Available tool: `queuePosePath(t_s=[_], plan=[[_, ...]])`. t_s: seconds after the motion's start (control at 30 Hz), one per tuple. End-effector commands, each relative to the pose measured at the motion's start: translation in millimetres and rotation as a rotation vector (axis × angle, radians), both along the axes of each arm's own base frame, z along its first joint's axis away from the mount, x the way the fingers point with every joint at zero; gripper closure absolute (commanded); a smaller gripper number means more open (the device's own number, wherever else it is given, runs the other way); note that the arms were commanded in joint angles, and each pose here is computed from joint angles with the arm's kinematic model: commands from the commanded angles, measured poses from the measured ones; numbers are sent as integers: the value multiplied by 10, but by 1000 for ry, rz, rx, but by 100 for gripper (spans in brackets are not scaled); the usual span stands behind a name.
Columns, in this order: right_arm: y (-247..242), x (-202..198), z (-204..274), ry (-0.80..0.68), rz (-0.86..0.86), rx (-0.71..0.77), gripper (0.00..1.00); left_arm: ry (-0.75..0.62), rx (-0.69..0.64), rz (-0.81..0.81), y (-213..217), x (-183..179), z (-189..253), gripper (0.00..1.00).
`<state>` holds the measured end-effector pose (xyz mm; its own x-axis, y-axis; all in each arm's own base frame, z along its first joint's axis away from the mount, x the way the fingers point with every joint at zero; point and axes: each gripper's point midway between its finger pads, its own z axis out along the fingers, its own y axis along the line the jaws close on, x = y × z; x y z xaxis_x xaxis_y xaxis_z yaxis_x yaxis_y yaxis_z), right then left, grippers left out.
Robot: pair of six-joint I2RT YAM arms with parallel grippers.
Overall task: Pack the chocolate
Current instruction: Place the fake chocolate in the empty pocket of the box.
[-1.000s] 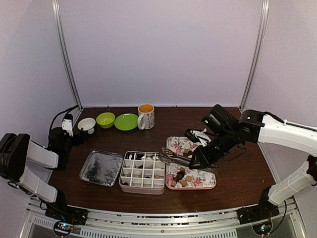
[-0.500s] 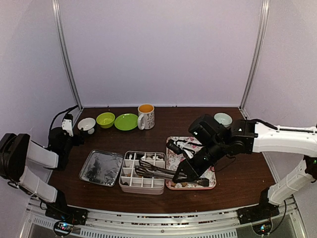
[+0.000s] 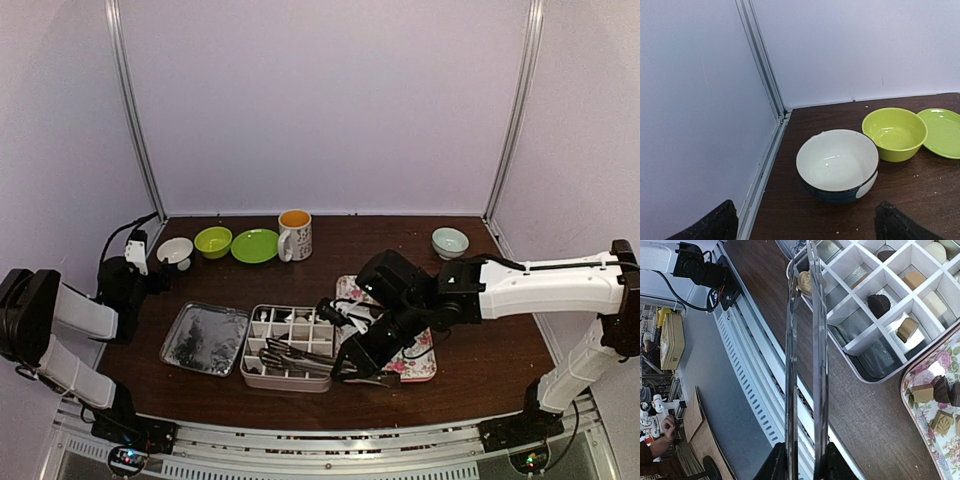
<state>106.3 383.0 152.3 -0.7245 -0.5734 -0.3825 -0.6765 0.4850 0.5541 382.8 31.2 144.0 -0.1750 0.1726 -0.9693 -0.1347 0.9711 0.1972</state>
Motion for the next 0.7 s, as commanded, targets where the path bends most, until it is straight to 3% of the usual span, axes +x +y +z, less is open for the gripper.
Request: queuePosePath(t_s=[0.0,0.5,0.67], plan=[[16,21,14,-21,-4,12,75,-74,-5,10,31,59,212,2],[-380,8,-70,-69,-40,-94,75,-74,-5,10,31,60,209,2],[-381,48,-38,-82,-65,-87,62,-73,-5,9,30,60,209,2]])
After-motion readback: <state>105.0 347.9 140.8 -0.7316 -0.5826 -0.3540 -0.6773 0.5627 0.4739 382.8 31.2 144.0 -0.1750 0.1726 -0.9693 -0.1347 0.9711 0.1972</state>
